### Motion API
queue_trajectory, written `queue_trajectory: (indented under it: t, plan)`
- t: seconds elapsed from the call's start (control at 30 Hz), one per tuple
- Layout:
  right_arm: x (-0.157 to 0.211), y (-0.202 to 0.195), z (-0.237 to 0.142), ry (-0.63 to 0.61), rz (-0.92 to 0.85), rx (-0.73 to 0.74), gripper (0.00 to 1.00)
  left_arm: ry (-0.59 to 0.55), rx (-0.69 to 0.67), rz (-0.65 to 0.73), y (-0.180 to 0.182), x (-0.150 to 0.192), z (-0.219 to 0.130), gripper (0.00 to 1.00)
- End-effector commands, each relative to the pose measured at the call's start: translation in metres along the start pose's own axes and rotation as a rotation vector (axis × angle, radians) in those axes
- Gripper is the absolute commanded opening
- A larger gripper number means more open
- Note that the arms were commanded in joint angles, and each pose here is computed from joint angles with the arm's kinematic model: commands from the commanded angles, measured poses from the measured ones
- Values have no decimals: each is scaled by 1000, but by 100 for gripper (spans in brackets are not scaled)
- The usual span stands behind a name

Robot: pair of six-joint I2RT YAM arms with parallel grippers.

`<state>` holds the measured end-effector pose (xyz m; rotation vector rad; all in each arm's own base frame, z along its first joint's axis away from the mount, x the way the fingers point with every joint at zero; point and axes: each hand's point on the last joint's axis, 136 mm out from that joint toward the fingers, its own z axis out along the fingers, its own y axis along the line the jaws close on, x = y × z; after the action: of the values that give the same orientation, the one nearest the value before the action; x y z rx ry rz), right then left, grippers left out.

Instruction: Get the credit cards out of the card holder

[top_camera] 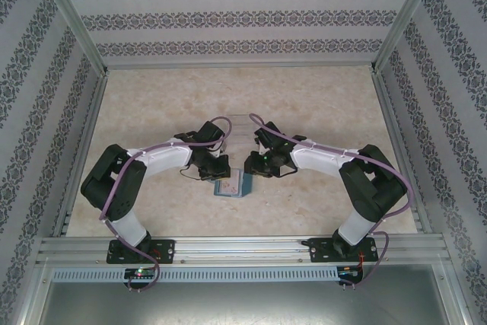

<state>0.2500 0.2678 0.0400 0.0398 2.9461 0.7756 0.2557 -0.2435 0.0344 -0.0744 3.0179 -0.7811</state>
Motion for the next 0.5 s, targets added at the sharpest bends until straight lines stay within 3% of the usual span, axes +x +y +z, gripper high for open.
queue_trajectory:
  t: [0.0, 0.23, 0.47]
  plan:
    - [14, -16, -2, 40, -40, 127, 47, 12, -51, 17, 12, 8, 6, 9]
    - [37, -32, -6, 98, -109, 302, 60, 14, -68, 8, 18, 10, 8, 8]
    - [23, -58, -8, 58, -167, 496, 65, 13, -69, 10, 17, 10, 6, 8]
